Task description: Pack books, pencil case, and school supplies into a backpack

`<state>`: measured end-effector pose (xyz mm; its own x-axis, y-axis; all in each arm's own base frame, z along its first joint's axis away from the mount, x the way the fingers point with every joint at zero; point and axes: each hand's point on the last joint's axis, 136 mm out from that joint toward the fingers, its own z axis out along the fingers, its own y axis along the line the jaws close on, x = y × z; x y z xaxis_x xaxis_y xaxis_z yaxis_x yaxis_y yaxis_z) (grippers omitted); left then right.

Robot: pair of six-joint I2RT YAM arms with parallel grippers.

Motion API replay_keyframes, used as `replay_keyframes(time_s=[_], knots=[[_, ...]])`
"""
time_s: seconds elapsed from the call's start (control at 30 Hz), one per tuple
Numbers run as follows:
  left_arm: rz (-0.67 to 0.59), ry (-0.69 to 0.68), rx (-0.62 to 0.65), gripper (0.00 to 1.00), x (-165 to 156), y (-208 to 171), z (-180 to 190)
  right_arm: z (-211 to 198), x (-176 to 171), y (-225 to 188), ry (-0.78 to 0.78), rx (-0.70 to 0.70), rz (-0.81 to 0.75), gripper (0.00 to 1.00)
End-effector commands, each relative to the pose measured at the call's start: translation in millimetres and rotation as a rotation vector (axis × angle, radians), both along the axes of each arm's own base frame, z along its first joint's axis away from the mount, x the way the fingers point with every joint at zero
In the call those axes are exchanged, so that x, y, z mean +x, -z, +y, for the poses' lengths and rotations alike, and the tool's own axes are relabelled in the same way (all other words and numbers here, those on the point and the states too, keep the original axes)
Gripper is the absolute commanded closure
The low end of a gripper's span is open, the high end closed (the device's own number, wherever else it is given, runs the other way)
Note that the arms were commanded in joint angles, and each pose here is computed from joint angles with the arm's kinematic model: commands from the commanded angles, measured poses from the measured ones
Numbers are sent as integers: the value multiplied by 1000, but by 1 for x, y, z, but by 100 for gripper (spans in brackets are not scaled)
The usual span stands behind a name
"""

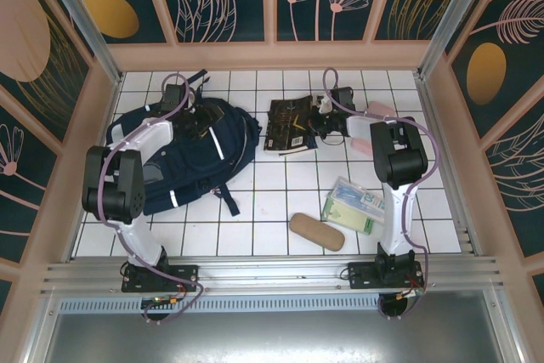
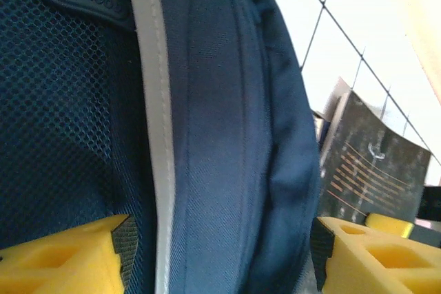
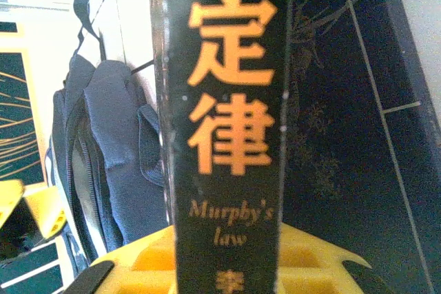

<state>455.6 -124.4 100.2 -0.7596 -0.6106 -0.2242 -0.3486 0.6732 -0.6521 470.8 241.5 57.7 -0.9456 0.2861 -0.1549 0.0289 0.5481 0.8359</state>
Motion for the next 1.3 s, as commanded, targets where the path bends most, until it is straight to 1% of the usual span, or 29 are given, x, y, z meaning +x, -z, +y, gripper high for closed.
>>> replay_keyframes(time_s=[0.0, 0.13, 0.23, 0.33, 0.53, 0.7, 0.83, 0.9, 0.93, 0.97, 1.07, 1.1, 1.2, 1.27], knots=[[-4, -1, -11, 32, 12, 6, -3, 8, -1, -19, -34, 8, -58, 100], [6, -1, 1, 32, 11, 16, -1, 8, 0, -22, -38, 8, -65, 100], [-4, 19, -43, 34, 13, 19, -9, 9, 0, -20, -42, 12, -63, 100], [-36, 50, -109, 38, 18, 12, -21, 10, 0, -17, -45, 17, -54, 100], [-82, 86, -115, 42, 23, -5, -29, 11, 0, -15, -43, 20, -49, 100], [-42, 128, -178, 42, 23, 9, -44, 13, 2, -14, -43, 35, -40, 100], [-29, 148, -189, 42, 22, 19, -49, 12, 2, -17, -43, 31, -44, 100], [-28, 160, -190, 47, 21, 22, -50, 12, 1, -18, -40, 31, -46, 100], [-27, 170, -191, 55, 20, 24, -51, 12, 1, -19, -37, 31, -47, 100], [-28, 185, -192, 67, 19, 24, -52, 11, 2, -21, -33, 26, -50, 100], [-69, 241, -172, 96, 18, 11, -55, 5, 1, -25, -11, -1, -63, 100], [-87, 260, -155, 100, 18, 5, -54, 3, 1, -30, -6, -9, -77, 100], [-133, 325, -139, 100, 14, -20, -58, -3, 0, -45, 2, -67, -123, 100], [-165, 345, -120, 100, 9, -41, -56, -16, 1, -50, 39, -150, -129, 100]])
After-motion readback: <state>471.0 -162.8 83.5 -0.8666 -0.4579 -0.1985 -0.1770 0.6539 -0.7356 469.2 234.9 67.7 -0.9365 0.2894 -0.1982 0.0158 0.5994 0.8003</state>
